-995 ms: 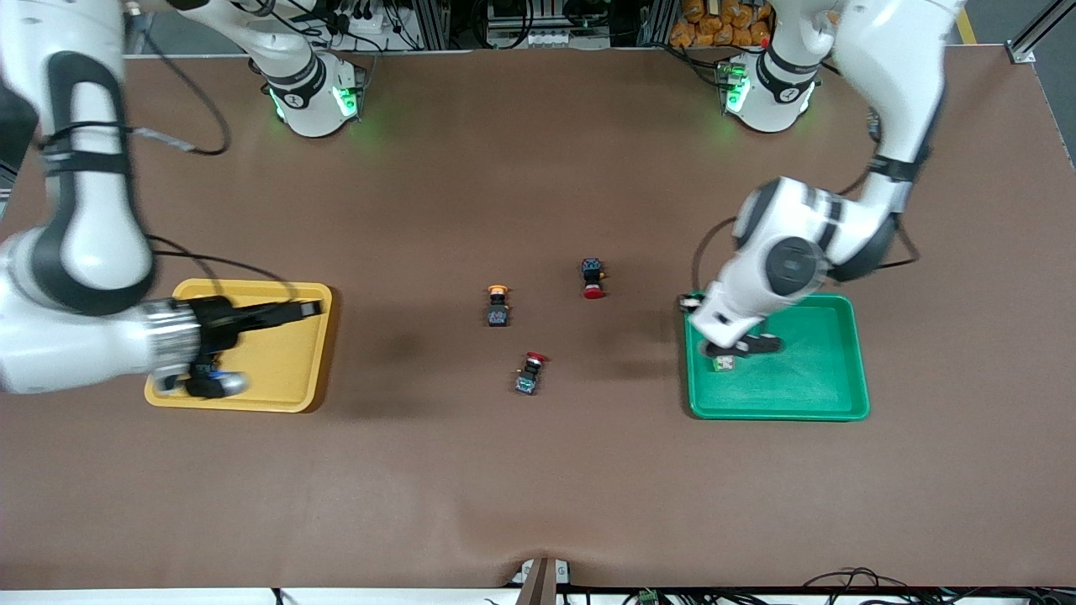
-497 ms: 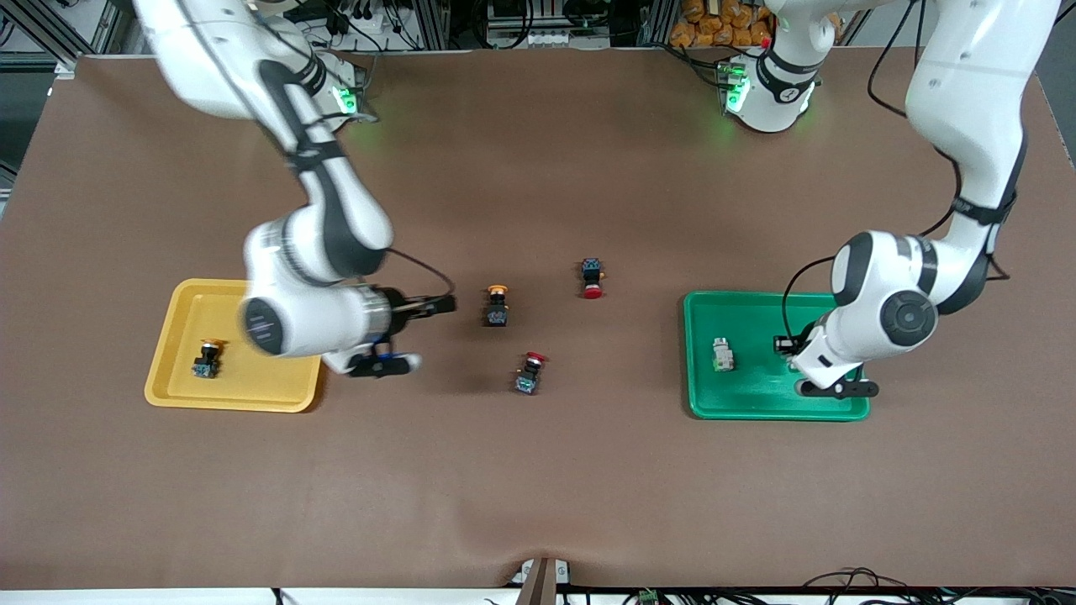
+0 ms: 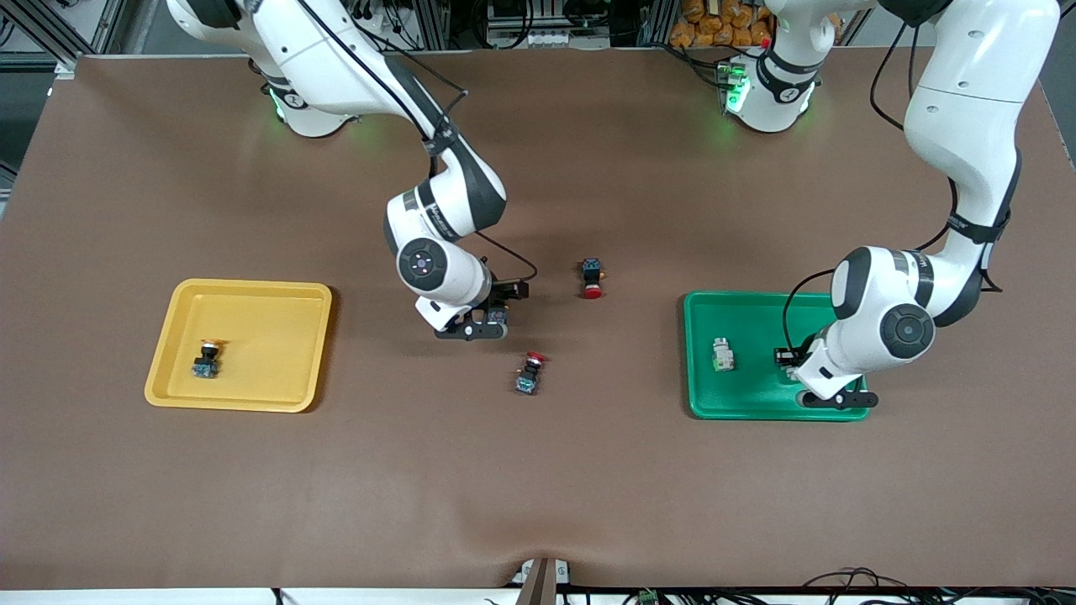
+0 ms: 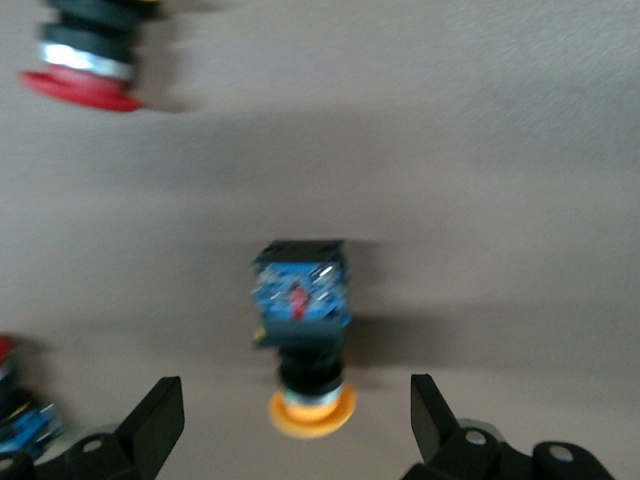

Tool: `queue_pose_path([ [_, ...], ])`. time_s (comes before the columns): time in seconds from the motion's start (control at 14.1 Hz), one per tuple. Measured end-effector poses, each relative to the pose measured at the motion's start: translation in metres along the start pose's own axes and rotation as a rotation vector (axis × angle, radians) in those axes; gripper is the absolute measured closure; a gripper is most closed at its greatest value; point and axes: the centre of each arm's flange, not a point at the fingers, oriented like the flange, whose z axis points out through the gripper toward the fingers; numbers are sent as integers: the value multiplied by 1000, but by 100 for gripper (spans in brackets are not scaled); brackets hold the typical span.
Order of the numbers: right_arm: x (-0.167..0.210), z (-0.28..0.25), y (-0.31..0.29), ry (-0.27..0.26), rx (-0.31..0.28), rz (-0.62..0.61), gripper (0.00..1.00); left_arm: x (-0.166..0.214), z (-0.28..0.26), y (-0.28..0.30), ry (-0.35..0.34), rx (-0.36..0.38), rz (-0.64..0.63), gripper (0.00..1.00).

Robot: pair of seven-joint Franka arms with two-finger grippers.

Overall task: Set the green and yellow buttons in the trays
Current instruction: 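Place the white button in the green tray while the right gripper grasps another, then carry the blue button into the yellow tray and open the right gripper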

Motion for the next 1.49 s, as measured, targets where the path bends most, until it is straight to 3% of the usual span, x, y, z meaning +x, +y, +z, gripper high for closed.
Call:
queue_pose_path([
  [0.36,14,20,13,42,-11,24,0,6,-13,-3,26,-1,-5,0],
  [0.64,16,20,10,56,-7,45,43,11,-61,1,69,9,0,0],
  [0.78,17,16,8,62,-3,48,59,9,-94,8,68,18,9,0],
  [0.99,22,-3,5,80,12,55,58,1,-157,19,54,42,22,0],
  [1.28,39,-96,38,104,14,119,58,-23,-241,29,-2,73,25,0],
  [1.49,54,-139,94,105,-76,84,58,-45,-293,31,-3,-16,32,0],
])
